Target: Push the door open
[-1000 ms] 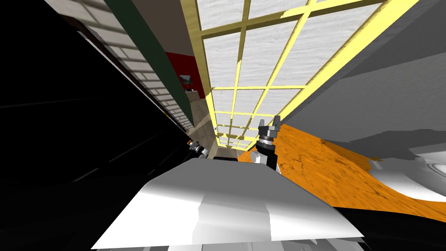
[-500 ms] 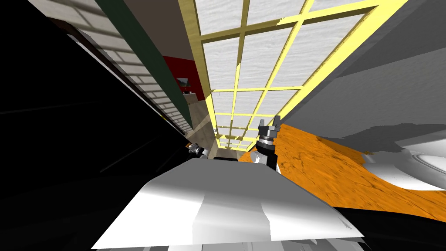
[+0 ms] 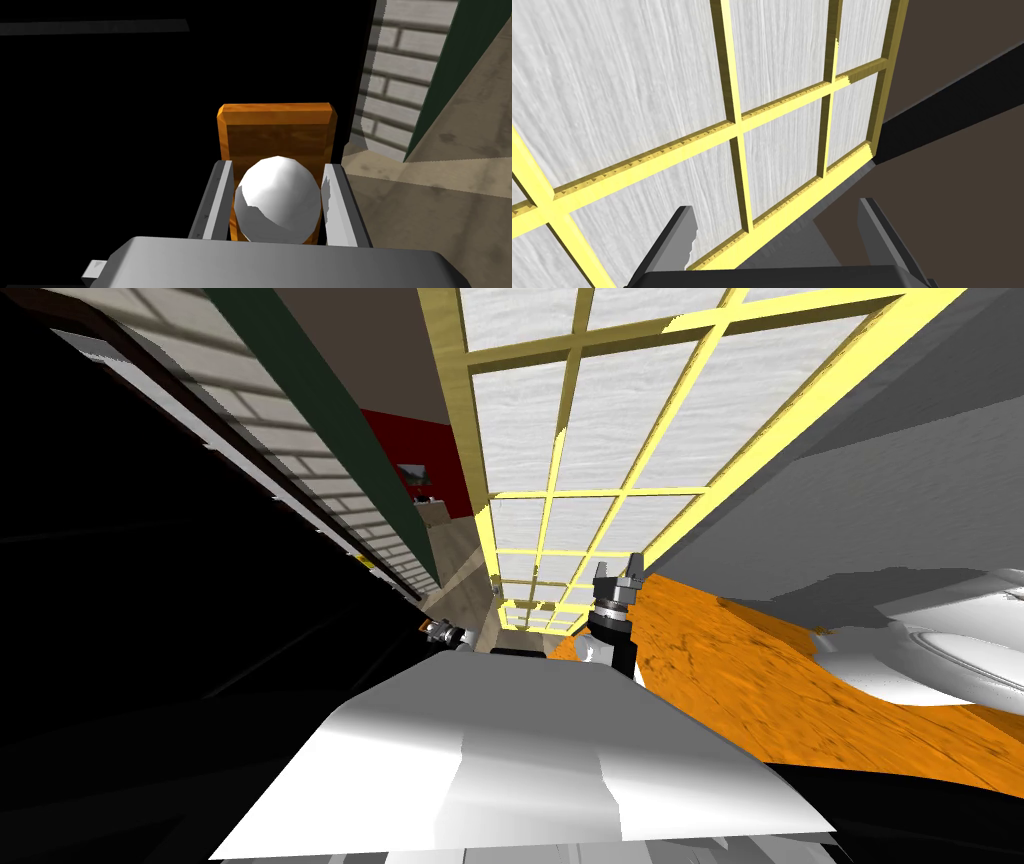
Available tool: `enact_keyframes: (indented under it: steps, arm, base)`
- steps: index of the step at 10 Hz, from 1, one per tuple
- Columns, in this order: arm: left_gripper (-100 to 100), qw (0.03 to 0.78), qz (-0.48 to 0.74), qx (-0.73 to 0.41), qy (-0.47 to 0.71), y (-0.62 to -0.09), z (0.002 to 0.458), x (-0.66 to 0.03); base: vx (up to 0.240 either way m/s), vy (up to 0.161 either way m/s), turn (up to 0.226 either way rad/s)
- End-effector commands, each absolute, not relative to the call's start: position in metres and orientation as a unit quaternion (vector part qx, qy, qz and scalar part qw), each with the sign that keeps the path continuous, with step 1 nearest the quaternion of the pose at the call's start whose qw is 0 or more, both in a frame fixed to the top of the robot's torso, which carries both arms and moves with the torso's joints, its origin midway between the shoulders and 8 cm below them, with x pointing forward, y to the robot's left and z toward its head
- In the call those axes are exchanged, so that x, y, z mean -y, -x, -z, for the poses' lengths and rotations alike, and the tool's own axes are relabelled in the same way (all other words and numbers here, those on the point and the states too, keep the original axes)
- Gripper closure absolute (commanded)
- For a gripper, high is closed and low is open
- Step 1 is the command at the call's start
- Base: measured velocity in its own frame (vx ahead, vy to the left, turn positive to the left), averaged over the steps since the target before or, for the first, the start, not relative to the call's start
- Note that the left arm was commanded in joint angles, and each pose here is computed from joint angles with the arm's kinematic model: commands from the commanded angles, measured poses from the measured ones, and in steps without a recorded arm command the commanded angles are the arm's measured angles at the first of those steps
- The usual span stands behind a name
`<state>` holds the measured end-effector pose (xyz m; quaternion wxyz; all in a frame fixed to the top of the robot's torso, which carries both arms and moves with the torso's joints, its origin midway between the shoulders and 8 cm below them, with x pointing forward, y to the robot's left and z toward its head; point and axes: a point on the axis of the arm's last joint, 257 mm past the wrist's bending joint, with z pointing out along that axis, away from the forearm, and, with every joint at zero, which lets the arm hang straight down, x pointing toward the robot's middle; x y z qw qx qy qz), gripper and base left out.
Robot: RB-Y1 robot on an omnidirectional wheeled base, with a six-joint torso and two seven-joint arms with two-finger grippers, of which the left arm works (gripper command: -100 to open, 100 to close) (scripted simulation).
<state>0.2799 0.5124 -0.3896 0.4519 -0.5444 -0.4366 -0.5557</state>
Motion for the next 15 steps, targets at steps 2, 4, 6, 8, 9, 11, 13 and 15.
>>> enact_keyframes:
  steps: [2, 4, 6, 8, 9, 11, 13, 15]
  arm:
    - [100, 0.483, 0.544, 0.455, 0.513, -0.257, 0.379, -0.537]
    - [100, 0.503, 0.527, 0.476, 0.493, -0.235, 0.378, -0.548]
    - [100, 0.512, 0.517, 0.487, 0.484, -0.225, 0.379, -0.55]
    - [100, 0.523, 0.5, 0.503, 0.473, -0.21, 0.383, -0.549]
    - [100, 0.523, 0.5, 0.503, 0.473, -0.21, 0.383, -0.549]
    - [100, 0.531, 0.479, 0.521, 0.465, -0.194, 0.39, -0.542]
    - [100, 0.548, 0.467, 0.533, 0.445, -0.176, 0.386, -0.552]
    - [100, 0.561, 0.454, 0.544, 0.428, -0.162, 0.384, -0.556]
  base:
    - [0.039, 0.134, -0.145]
    - [0.054, 0.203, -0.134]
    - [0.039, 0.154, -0.085]
    - [0.02, 0.154, -0.122]
    - [0.022, 0.056, 0.008]
    - [0.031, 0.111, -0.109]
    - [-0.003, 0.092, -0.069]
    - [0.02, 0.236, -0.077]
